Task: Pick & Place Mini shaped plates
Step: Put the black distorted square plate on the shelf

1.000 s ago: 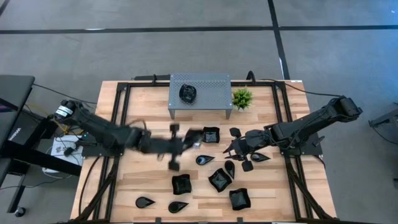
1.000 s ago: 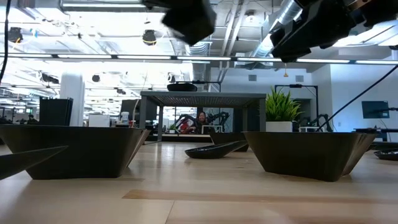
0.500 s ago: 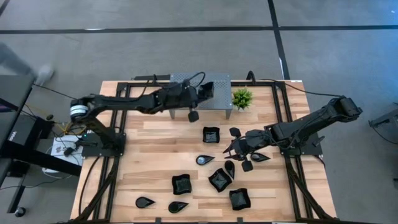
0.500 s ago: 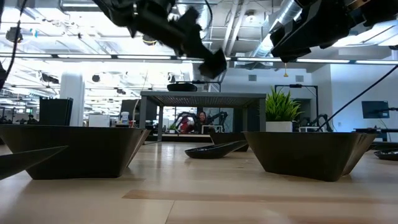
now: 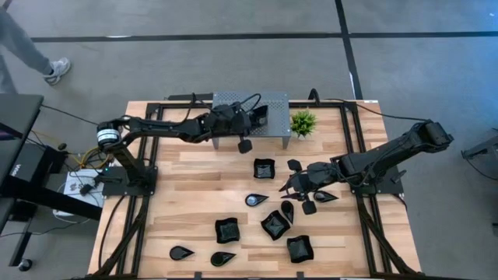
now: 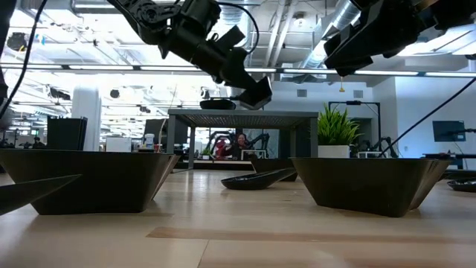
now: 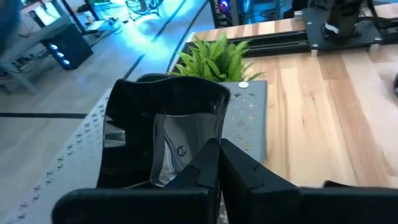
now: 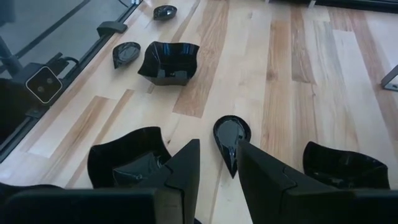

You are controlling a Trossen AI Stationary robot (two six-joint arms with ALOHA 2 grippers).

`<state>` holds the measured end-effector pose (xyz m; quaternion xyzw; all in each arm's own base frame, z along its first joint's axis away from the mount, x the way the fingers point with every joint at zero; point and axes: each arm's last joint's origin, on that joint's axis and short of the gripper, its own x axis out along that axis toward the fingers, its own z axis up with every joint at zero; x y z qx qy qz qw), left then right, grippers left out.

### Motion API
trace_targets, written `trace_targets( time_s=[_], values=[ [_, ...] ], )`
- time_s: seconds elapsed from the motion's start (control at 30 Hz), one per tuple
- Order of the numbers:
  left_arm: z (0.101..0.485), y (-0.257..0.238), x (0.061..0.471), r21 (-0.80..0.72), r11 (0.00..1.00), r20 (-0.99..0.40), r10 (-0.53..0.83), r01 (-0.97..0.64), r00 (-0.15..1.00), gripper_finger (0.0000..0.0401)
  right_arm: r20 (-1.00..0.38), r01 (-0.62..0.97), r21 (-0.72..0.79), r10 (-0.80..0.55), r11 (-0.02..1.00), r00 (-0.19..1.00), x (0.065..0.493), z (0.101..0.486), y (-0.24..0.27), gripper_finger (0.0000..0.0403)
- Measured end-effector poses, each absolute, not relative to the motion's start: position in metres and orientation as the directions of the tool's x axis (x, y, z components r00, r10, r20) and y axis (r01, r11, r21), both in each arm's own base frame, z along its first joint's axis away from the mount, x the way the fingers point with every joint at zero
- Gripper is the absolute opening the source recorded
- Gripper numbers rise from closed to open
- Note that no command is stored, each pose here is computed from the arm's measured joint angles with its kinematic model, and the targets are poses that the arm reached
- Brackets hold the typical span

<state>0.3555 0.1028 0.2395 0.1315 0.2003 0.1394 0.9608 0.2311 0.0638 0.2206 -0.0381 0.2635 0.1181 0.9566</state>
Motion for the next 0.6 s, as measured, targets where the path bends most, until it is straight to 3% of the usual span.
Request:
trace_targets(
  time_s=[0.4, 0.6],
  values=[
    [0.238, 0.112, 0.356, 0.324, 0.902, -0.327, 0.389, -0.285, 0.861, 0.0009, -0.513, -0.248, -0.016, 0.205, 0.969, 0.834, 0.231, 0.221, 0.064, 0.0101],
    [0.238, 0.119, 0.353, 0.343, 0.871, -0.325, 0.461, -0.352, 0.826, 0.0037, -0.512, -0.251, -0.022, 0.204, 0.968, 0.834, 0.231, 0.221, 0.063, 0.0101]
  ],
)
